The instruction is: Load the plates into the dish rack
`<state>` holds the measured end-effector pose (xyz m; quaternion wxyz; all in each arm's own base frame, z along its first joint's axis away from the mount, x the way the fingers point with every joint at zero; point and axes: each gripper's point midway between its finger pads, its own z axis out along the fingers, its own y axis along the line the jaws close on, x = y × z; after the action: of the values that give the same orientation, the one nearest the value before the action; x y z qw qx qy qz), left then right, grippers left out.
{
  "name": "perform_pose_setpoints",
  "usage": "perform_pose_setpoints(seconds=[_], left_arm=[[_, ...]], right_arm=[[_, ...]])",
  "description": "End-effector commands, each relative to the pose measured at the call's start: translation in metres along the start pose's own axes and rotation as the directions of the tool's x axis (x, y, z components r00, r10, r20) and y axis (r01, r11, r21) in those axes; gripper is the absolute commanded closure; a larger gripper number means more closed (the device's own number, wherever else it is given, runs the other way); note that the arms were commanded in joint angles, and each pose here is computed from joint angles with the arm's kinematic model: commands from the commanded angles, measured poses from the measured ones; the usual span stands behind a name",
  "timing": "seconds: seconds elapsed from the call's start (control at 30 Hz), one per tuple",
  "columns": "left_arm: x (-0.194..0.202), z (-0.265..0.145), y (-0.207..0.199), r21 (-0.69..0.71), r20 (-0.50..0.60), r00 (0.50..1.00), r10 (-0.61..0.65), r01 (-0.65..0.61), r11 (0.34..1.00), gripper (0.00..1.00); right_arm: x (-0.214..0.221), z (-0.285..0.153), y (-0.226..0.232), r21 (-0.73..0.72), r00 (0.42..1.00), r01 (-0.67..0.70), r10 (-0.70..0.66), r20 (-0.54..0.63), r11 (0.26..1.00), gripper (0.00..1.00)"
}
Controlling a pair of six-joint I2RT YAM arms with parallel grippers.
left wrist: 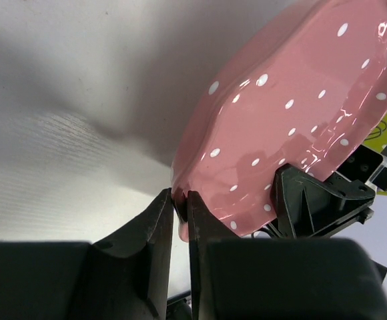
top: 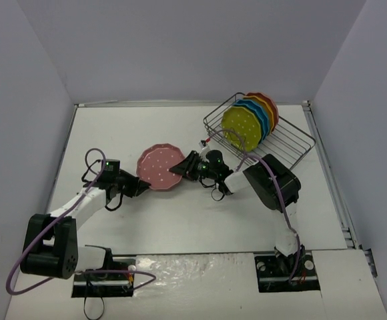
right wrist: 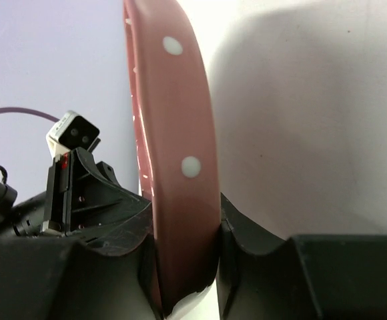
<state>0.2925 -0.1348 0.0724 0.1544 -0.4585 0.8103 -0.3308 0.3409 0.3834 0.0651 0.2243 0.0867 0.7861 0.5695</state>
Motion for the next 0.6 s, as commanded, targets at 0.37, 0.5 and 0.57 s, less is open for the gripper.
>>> perform_pose_setpoints(seconds=[0.37, 0.5, 0.57], left_arm=[[-0.004, -0.030, -0.051, 0.115, 0.063, 0.974, 0.219, -0.225, 0.967, 0.37], [-0.015, -0.047, -0.058, 0.056, 0.122, 0.939, 0.321, -0.330, 0.942, 0.15], [-0.024, -0.062, -0.069, 0.022, 0.178, 0.911, 0.371, -0.381, 0.924, 0.08]], right_arm=[[-0.068, -0.052, 0.136, 0.027, 0.788, 0.597, -0.592, 0.168, 0.802, 1.00], [-0.088, -0.076, 0.149, 0.152, 0.685, 0.700, -0.716, 0.132, 0.698, 1.00], [-0.102, -0.091, 0.153, 0.222, 0.606, 0.760, -0.790, 0.094, 0.610, 1.00]])
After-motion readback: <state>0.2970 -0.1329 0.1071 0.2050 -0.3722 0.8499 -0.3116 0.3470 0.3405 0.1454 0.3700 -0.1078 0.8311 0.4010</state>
